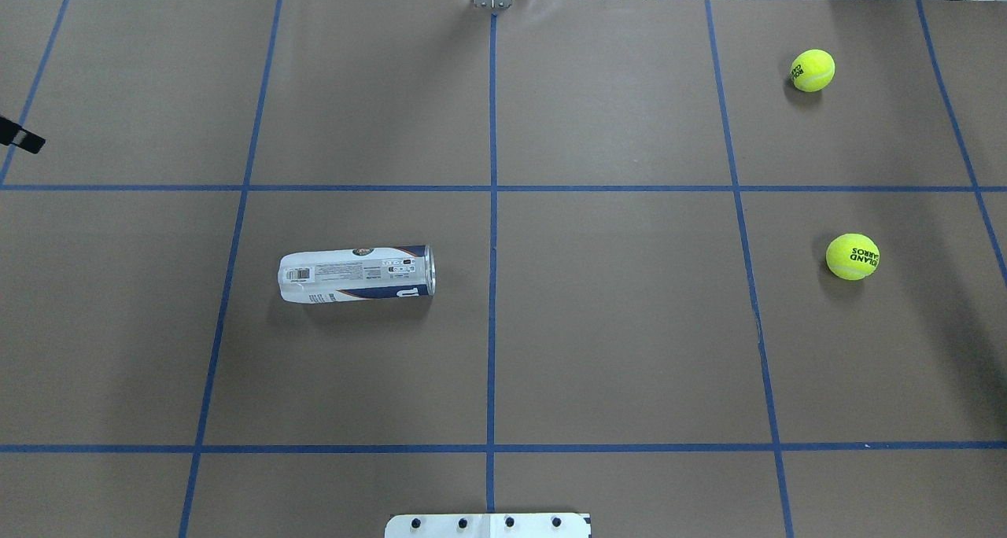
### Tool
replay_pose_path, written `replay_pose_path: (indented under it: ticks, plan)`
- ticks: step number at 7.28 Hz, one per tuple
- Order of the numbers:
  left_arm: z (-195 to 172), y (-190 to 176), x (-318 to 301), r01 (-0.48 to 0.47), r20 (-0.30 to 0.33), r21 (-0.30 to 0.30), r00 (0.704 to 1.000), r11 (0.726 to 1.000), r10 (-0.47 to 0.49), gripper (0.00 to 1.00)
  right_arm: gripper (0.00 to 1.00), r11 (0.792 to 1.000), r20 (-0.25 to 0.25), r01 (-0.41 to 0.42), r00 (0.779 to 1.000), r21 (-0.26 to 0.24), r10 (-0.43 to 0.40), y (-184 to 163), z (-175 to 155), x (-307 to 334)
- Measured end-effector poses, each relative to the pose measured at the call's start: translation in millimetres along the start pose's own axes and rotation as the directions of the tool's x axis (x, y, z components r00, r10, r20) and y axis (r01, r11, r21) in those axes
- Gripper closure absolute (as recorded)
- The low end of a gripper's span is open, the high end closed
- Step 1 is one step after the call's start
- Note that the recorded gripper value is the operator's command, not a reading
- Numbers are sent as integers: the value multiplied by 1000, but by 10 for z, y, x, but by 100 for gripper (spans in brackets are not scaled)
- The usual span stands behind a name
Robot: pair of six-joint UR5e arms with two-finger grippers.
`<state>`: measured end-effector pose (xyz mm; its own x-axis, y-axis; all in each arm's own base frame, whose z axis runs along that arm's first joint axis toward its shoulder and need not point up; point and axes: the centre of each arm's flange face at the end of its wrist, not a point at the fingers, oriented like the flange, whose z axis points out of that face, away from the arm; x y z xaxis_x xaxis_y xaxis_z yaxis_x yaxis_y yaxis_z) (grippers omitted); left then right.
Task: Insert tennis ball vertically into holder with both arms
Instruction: 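Move the left gripper down onto the white tennis ball can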
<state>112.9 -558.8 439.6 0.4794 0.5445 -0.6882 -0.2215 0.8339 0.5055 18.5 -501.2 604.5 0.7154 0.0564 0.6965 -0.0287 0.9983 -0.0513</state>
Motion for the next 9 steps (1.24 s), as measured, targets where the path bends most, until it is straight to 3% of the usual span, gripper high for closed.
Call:
replay_pose_path:
  ticks: [2,4,5,7,9]
  plan:
    - [85,-624,796,-124,-42,34,991,992,125,6,1,1000,14,-9,1000,-11,9,10,41,26]
    - [398,-1029,1767,-287,-59,52,955,957,289,6,1,1000,26,-15,1000,-19,15,22,67,41]
    - [668,-1129,2250,-388,-60,49,919,920,390,4,1,1000,27,-14,1000,-19,15,22,68,41]
    - [1078,-1236,2956,-575,-43,50,816,817,577,2,1,1000,27,-15,1000,-20,16,19,71,44]
    - [1343,-1285,3529,-655,-36,55,753,754,657,2,1,1000,28,-16,999,-21,17,18,75,46]
